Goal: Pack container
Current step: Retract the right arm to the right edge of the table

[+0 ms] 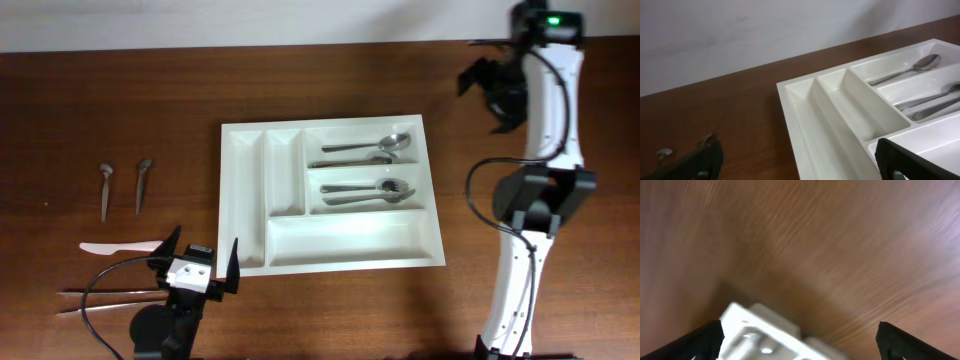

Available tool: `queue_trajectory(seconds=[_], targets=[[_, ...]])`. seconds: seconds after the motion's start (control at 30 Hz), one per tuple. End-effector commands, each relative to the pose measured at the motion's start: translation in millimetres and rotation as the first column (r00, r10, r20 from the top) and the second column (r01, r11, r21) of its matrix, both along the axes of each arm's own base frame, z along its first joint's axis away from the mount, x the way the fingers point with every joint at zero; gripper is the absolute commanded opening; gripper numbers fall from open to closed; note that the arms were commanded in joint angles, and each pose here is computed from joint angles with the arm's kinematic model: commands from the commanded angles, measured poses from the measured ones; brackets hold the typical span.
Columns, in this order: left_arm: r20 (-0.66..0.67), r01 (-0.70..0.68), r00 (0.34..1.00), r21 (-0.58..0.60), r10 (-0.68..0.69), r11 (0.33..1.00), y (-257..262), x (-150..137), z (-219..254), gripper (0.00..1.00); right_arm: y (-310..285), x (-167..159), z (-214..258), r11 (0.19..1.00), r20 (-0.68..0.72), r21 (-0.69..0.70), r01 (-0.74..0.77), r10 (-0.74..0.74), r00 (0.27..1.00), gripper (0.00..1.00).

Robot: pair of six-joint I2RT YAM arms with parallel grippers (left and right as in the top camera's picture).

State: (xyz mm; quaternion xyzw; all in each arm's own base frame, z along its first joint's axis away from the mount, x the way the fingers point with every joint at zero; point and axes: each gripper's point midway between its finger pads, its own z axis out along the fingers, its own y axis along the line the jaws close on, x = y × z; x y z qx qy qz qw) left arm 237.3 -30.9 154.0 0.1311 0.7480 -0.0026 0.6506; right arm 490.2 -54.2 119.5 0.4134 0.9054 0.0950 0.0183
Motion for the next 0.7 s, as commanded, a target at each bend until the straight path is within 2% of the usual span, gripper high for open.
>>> queue_trajectory(seconds=[0.0, 0.2, 0.33, 0.47, 0.67], targets=[[0.007, -0.009, 1.0, 0.017, 0.008, 1.0, 2.2, 0.4, -0.9, 0.99, -9.2, -2.6, 47.2, 0.964, 0.147, -0.054, -0.26, 0.265, 0.953, 0.99], [0.007, -0.009, 1.0, 0.017, 0.008, 1.0, 2.2, 0.4, -0.9, 0.99, -28.4, -22.2, 114.1, 0.929, 0.263, -0.168, -0.33, 0.364, 0.893, 0.99], [0.007, -0.009, 1.0, 0.017, 0.008, 1.0, 2.2, 0.4, -1.0, 0.99, -37.5, -58.0, 148.3, 0.904, 0.24, -0.258, -0.34, 0.401, 0.884, 0.99], [0.007, -0.009, 1.0, 0.017, 0.008, 1.0, 2.2, 0.4, -0.9, 0.99, -57.9, -105.2, 149.3, 0.865, 0.098, -0.337, -0.372, 0.425, 0.9, 0.99], [0.007, -0.009, 1.0, 0.017, 0.008, 1.0, 2.2, 0.4, -0.9, 0.99, -82.1, -156.9, 117.1, 0.896, -0.032, -0.25, -0.366, 0.371, 0.928, 0.99]])
